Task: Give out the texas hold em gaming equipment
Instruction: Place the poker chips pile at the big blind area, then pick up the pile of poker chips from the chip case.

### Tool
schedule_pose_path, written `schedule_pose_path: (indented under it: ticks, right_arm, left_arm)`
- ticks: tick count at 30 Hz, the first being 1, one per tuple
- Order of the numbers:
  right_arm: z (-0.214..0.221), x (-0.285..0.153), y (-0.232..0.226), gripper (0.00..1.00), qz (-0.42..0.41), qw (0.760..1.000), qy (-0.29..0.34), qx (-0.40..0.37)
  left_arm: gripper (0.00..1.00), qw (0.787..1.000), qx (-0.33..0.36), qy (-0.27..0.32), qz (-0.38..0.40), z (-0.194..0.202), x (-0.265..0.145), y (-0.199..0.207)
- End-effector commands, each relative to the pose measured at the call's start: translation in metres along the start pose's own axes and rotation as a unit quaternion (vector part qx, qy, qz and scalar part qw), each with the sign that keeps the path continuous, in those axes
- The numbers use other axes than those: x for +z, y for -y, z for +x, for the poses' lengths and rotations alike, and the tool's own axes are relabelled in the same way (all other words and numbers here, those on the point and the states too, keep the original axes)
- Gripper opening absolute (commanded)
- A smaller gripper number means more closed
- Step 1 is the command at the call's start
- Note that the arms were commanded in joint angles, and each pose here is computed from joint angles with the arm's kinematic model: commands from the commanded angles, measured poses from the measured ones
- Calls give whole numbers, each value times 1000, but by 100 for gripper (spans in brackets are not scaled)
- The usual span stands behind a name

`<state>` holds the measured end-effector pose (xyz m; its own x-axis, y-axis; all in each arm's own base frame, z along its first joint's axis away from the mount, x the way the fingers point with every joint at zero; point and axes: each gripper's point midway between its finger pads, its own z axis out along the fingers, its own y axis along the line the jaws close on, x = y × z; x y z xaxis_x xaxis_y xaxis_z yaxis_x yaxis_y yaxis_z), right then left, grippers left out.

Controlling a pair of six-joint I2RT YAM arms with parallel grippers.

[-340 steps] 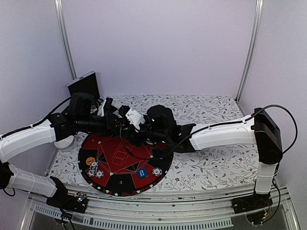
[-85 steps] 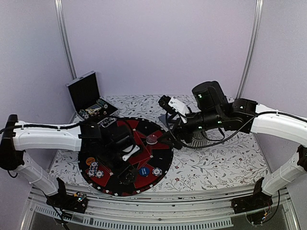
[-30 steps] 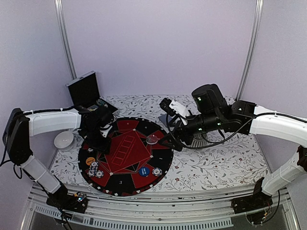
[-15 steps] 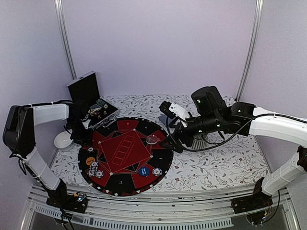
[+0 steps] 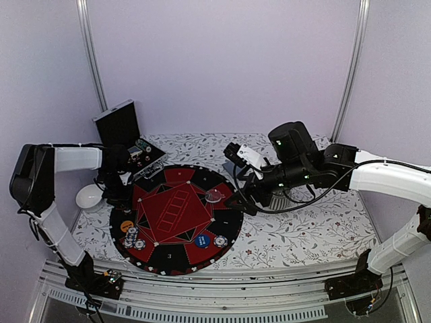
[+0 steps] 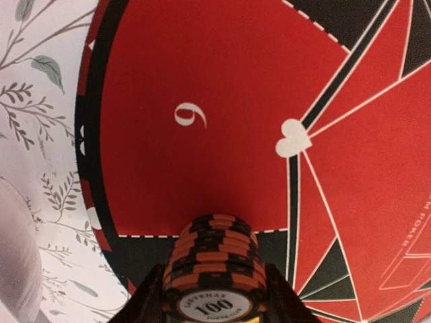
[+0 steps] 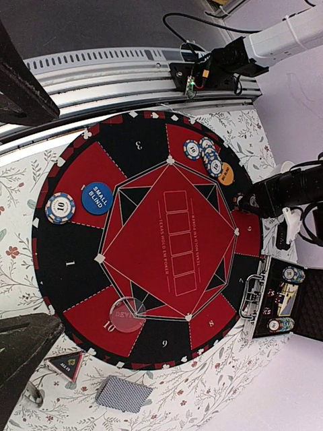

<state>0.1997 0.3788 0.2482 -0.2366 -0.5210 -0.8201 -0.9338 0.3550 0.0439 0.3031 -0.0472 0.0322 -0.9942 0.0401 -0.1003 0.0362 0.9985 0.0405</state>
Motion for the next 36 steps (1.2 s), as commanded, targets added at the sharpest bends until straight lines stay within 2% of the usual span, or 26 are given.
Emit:
schedule_pose_path:
  ticks: [1,12,14,17,20,24,30,33,36]
  right_arm:
    - [-4,-4,3,99,7,1000,12,-3]
    - [-5,-6,2,99,6,1000,14,-4]
    - [-6,-6,2,99,6,1000,15,-3]
    - [-8,-7,2,99,5,1000,17,-4]
    - [-9,-7,1,99,4,1000,19,-5]
    - [-9,-7,1,99,3,1000,19,-5]
    - [-12,-5,0,99,-1,1000,19,-7]
    - [-12,-3,0,99,-1,1000,18,-10]
    - [-13,-2,1,99,-1,1000,18,-13]
  left_arm:
    - [0,1000,14,-1,5,1,6,6]
    - [0,1000,16,-14,3,5,15,6]
    - [9,1000,16,-15,5,5,15,6]
    - [33,1000,16,-18,7,6,16,7]
    - [53,1000,16,-15,6,5,14,7]
    - [73,1000,17,-4,4,-1,3,7]
    - [80,998,25,57,13,-31,-43,18]
    - [80,991,37,125,41,-69,-88,32]
    - [80,982,45,180,31,-108,-125,31]
